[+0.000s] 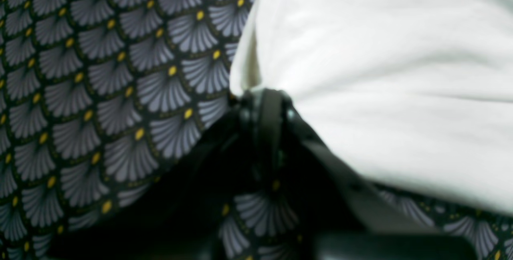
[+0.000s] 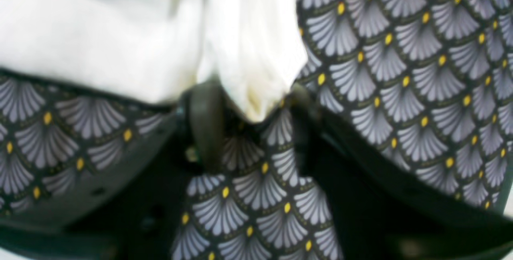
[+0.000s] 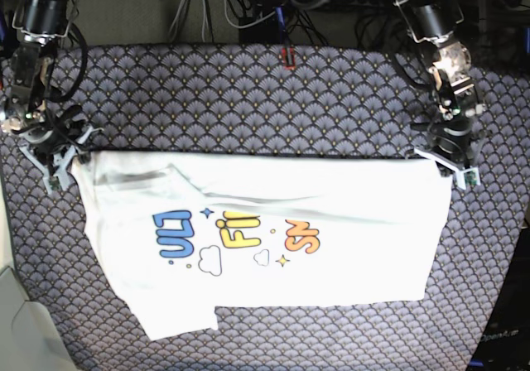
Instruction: Fold the T-shirt properly
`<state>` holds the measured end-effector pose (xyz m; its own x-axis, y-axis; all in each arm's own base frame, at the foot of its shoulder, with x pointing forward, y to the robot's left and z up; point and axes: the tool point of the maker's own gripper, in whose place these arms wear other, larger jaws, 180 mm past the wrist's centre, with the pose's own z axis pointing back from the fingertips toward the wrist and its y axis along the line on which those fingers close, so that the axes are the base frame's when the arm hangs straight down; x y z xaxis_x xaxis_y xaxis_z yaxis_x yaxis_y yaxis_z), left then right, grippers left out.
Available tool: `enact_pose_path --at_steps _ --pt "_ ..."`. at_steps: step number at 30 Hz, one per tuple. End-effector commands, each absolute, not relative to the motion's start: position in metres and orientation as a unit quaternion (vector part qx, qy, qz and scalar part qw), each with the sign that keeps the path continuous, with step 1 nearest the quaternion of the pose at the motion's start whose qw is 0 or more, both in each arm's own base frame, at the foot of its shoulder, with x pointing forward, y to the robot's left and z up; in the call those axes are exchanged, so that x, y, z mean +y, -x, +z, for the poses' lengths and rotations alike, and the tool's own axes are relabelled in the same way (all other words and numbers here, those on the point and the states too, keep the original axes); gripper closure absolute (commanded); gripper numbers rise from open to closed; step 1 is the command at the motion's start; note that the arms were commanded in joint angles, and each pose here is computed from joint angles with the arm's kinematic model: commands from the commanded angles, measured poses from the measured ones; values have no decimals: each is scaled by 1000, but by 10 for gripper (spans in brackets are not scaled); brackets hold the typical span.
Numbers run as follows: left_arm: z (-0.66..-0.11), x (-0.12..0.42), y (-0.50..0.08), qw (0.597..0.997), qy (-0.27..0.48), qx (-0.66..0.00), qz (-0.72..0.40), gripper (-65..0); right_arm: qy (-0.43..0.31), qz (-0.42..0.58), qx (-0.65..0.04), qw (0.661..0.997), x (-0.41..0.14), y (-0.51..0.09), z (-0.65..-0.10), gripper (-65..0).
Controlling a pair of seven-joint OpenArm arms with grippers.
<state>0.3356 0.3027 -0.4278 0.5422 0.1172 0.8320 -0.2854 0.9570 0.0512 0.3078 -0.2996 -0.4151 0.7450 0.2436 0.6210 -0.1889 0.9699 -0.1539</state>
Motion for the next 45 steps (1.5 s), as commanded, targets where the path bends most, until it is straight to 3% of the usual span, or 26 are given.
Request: enact_pose_path --at_steps 1,3,4,29,45 --pt "-426 309 -334 876 -103 -457 115 -3 49 120 -360 924 -306 -319 -399 -138" --pt "-426 309 -334 876 -103 -457 115 -3 50 119 -360 924 -307 -319 -399 -19" --pt "-427 309 -333 876 -103 -456 115 -3 50 119 -360 924 -307 -319 -399 0" --pt "-398 322 -266 889 -162 -423 70 -3 68 166 -339 923 -292 -219 -398 0" --pt "-422 322 -208 910 -172 -373 54 -3 44 182 -316 930 -279 -162 -412 0"
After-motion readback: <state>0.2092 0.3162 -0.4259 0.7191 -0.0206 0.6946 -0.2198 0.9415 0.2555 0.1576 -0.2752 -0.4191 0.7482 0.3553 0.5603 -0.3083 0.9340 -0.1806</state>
